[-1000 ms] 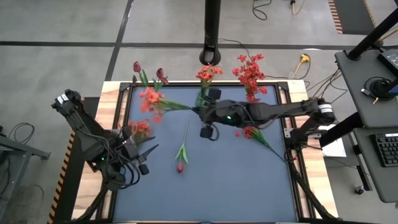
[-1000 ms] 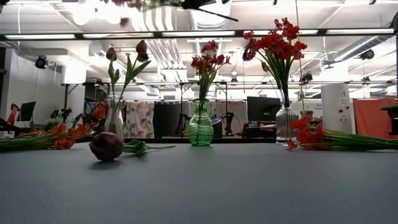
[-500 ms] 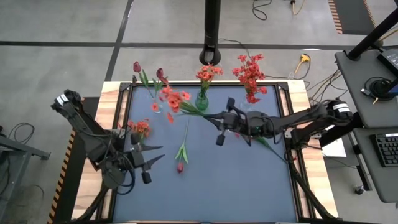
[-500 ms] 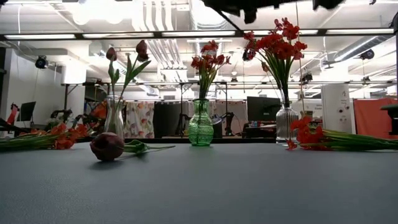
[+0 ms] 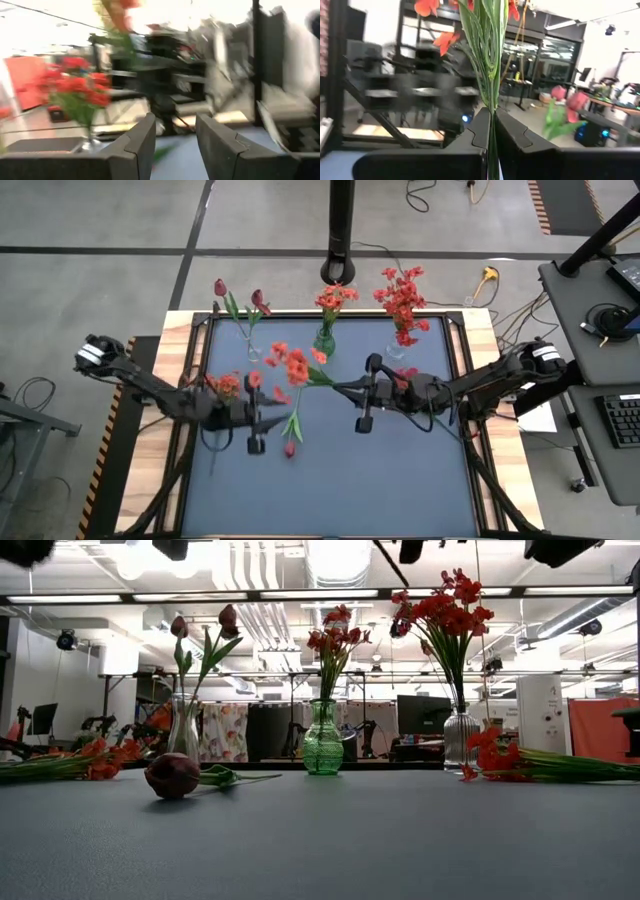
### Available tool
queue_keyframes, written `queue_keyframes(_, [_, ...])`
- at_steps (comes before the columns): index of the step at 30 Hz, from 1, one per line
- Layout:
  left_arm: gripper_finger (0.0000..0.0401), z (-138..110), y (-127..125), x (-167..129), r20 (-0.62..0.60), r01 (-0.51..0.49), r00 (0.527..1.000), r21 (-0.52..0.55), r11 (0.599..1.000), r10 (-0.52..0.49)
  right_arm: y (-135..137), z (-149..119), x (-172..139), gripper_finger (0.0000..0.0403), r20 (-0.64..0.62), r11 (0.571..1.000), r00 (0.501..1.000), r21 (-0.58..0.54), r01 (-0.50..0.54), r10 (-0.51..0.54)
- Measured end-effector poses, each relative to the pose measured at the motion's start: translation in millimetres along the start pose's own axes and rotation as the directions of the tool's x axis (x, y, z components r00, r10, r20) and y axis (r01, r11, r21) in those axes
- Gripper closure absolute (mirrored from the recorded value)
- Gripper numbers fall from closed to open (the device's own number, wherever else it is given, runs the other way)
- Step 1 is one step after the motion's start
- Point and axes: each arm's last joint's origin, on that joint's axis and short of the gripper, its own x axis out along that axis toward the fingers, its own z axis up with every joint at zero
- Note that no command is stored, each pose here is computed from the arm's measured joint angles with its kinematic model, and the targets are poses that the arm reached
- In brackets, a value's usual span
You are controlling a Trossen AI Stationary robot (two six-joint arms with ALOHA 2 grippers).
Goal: Sort flowers into vase by color
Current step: Put the right orange flowers into the green vase
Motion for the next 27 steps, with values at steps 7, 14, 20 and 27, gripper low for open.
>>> queue_keyframes(7, [0.0270, -18, 20, 11, 0.143, -0.008, 0.990, -0.031, 1.000, 0.012, 12, -10, 5, 0.0390, 0.059, 0.999, 0.998, 0.019, -0.028, 0.027])
queue_keyframes(14, [0.0212, -27, 16, 38, 0.150, -0.055, 0.987, -0.013, 0.998, 0.056, 18, -27, 11, 0.0390, 0.054, 1.000, 0.998, -0.002, -0.012, 0.012])
queue_keyframes(20, [0.0174, -27, 17, 56, 0.170, -0.104, 0.980, -0.003, 0.995, 0.103, 19, -28, 12, 0.0390, 0.051, 1.000, 0.999, -0.004, -0.002, 0.002])
queue_keyframes(27, [0.0177, -25, 16, 74, 0.194, -0.078, 0.978, 0.022, 0.997, 0.072, 19, -29, 13, 0.0390, 0.042, 1.000, 0.999, -0.008, -0.004, 0.005])
